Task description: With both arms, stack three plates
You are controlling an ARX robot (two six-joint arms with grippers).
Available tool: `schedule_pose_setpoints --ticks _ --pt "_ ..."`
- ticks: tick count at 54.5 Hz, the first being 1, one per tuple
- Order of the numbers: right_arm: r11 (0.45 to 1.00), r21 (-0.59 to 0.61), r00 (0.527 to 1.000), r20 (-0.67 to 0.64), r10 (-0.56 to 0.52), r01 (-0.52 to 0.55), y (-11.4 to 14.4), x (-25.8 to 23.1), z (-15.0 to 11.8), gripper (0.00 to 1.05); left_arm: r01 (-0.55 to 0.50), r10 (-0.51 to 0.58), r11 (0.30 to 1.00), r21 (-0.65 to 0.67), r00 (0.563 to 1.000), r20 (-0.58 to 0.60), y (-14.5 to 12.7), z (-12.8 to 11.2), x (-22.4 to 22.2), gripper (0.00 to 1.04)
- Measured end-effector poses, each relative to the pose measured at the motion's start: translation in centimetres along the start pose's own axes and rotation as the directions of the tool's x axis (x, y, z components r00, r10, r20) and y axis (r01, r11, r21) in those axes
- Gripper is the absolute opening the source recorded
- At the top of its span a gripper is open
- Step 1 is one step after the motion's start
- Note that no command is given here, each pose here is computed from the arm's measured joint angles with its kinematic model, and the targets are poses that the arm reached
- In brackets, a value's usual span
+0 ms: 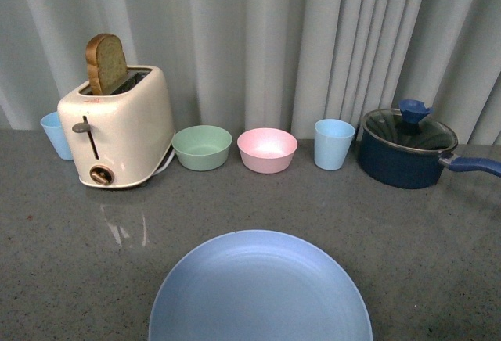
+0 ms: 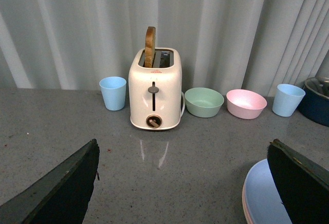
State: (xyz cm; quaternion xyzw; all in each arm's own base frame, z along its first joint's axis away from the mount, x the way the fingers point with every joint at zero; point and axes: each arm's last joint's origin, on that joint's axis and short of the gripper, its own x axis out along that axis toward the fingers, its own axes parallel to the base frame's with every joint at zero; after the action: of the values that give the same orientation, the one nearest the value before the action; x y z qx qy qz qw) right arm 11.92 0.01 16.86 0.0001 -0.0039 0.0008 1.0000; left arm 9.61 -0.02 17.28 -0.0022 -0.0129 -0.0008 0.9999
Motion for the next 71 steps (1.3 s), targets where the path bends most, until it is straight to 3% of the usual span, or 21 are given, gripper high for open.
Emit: schedule_pose_setpoints --ticks 44,65,71 --pt "1.0 -0.001 1.0 -0.005 0.0 0.0 0.0 -2.2 -0.3 0.03 0.0 0.0 1.0 0.0 1.0 0.0 0.0 0.0 0.0 0.98" --pt "1.0 -0.001 1.0 -0.005 0.0 0.0 0.0 -2.2 -0.3 0.73 0.0 0.0 1.0 0.0 1.0 0.001 0.0 0.0 0.0 0.98" --pt "1.0 -0.001 1.0 -0.005 0.0 0.0 0.0 -2.2 -0.3 0.99 0.0 0.0 1.0 0.0 1.0 0.001 0.0 0.0 0.0 0.98"
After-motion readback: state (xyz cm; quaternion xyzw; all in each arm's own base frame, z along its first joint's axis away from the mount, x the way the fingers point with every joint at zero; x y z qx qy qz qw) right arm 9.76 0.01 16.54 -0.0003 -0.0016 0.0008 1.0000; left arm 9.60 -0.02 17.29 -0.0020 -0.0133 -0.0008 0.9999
